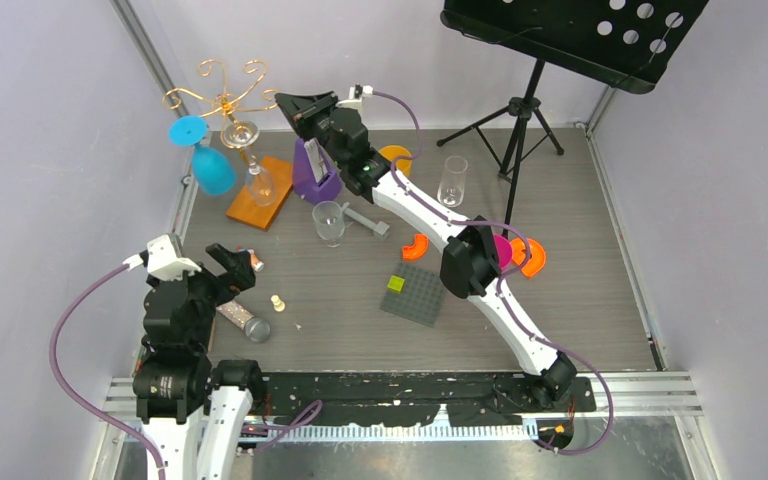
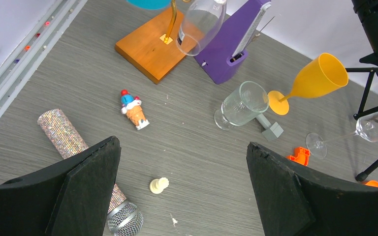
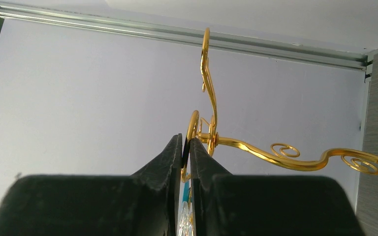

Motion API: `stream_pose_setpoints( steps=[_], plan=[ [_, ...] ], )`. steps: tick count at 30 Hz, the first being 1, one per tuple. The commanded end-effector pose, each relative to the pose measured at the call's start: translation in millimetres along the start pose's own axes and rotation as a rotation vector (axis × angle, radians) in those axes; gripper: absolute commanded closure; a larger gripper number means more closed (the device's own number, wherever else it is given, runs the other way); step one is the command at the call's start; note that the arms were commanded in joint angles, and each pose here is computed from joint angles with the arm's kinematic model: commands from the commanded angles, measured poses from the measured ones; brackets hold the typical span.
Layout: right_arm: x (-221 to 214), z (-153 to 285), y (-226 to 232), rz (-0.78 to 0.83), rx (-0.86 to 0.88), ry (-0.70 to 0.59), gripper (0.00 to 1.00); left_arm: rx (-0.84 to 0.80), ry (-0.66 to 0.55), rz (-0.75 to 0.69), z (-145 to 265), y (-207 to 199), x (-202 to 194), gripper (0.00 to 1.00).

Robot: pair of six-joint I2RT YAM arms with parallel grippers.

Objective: Place the wine glass upside down on the wine glass rack

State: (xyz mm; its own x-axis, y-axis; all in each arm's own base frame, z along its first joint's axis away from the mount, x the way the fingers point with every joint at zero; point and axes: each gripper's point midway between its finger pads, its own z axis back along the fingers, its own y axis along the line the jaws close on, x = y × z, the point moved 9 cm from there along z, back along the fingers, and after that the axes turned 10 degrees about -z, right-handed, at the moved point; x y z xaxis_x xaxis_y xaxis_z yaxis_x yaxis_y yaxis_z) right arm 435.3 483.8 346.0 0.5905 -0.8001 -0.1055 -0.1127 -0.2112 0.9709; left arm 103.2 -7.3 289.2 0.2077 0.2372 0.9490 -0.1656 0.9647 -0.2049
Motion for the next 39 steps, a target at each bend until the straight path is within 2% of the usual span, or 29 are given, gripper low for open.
stream_pose_setpoints(
  steps=[1,10,39],
  plan=[
    [-5.8,1.5,29.3,-0.021,0.096,-0.005,0.87,-0.005,-0.02,-0.002,1.0,-0.1,1.2,0.04],
    [-7.0,3.6,36.0,0.0,0.106,-0.002,0.94,-0.003,-0.021,-0.003,0.2,0.0,1.7,0.04],
    [-6.2,24.5,73.2,0.127,0.129,-0.041,0.95,-0.004,-0.022,0.003,0.0,-1.5,6.2,0.04]
  ],
)
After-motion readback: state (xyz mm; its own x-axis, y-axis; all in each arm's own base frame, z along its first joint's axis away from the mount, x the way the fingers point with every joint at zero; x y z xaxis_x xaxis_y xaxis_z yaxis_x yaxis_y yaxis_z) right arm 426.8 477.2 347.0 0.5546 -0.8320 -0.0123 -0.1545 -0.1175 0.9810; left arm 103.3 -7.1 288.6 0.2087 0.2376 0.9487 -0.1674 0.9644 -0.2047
